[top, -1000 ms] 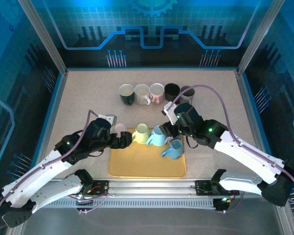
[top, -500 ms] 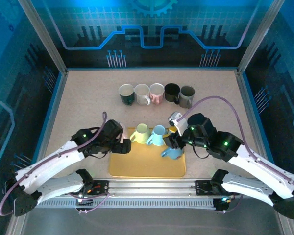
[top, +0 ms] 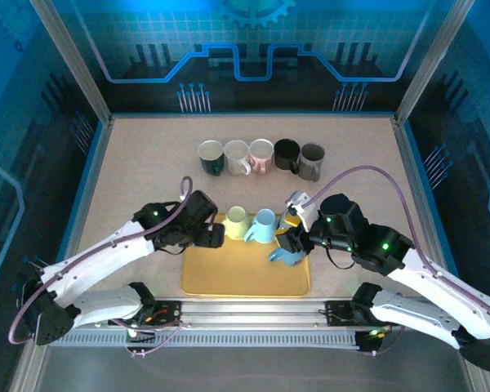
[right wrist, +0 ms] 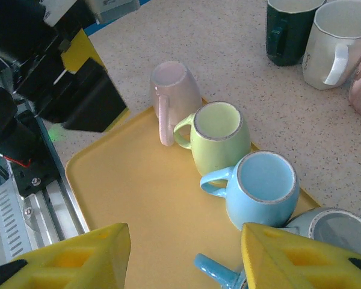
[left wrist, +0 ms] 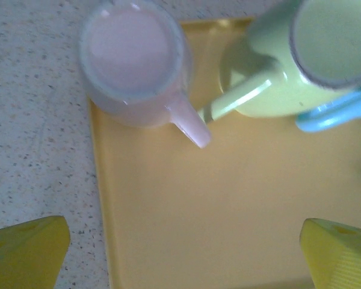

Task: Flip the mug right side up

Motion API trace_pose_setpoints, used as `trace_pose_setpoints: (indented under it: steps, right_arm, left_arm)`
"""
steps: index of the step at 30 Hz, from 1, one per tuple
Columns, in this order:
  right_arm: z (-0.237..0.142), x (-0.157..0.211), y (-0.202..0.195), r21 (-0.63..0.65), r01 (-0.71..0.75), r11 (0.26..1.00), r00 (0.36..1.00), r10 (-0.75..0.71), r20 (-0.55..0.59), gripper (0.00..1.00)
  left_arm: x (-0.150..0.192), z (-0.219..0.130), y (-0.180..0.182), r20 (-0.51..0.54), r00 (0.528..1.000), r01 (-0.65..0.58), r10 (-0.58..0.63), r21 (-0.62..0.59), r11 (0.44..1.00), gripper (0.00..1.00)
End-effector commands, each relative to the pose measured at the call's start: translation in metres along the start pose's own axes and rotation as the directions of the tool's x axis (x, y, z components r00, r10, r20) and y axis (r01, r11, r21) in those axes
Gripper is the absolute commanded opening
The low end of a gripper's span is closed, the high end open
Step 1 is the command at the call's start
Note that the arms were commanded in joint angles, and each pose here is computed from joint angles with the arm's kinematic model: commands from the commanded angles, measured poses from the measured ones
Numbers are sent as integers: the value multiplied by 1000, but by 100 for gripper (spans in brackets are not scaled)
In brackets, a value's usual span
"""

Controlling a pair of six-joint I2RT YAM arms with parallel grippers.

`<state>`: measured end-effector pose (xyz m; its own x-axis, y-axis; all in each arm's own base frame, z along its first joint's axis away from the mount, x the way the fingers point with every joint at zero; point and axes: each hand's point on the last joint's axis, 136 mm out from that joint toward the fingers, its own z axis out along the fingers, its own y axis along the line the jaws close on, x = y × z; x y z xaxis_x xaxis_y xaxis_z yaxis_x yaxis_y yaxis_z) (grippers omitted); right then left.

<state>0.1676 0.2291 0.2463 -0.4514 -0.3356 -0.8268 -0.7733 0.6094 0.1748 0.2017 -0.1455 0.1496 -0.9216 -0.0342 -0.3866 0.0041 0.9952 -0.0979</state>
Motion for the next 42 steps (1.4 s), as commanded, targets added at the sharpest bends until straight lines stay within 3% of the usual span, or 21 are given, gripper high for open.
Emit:
trace_pose_setpoints:
  steps: [1, 4, 8, 14, 24, 31, 37, 42]
  right_arm:
    - [0, -1, -3, 30, -44, 999, 999, 44, 0, 53]
    - [6, 3, -10, 62, -92, 994, 996, 93, -15, 52]
    - [12, 7, -7, 43, -137, 990, 990, 138, -19, 52]
    - [13, 11, -7, 39, -162, 986, 987, 162, -13, 52]
    - [19, 26, -11, 51, -188, 981, 982, 189, -29, 51]
    - [22, 31, -12, 53, -209, 977, 977, 211, -37, 51]
    - [26, 33, -11, 47, -221, 974, 974, 223, -47, 51]
    - [29, 33, -10, 44, -229, 972, 972, 231, -52, 51]
  left_arm:
    - [-21, -3, 19, 48, 986, 162, -157, -117, 980, 99]
    - [-30, 3, 23, 53, 948, 317, -313, -152, 936, 99]
    - [-42, 13, 14, 69, 886, 464, -459, -109, 879, 99]
    - [-50, 28, 25, 65, 809, 584, -584, -199, 787, 99]
    - [-41, 78, 20, -43, 733, 659, -679, -204, 724, 99]
    - [-33, 101, 23, -57, 727, 653, -684, -251, 715, 96]
    - [-24, 118, 25, -83, 710, 658, -700, -276, 700, 86]
    - [-22, 116, 27, -74, 706, 667, -705, -267, 696, 68]
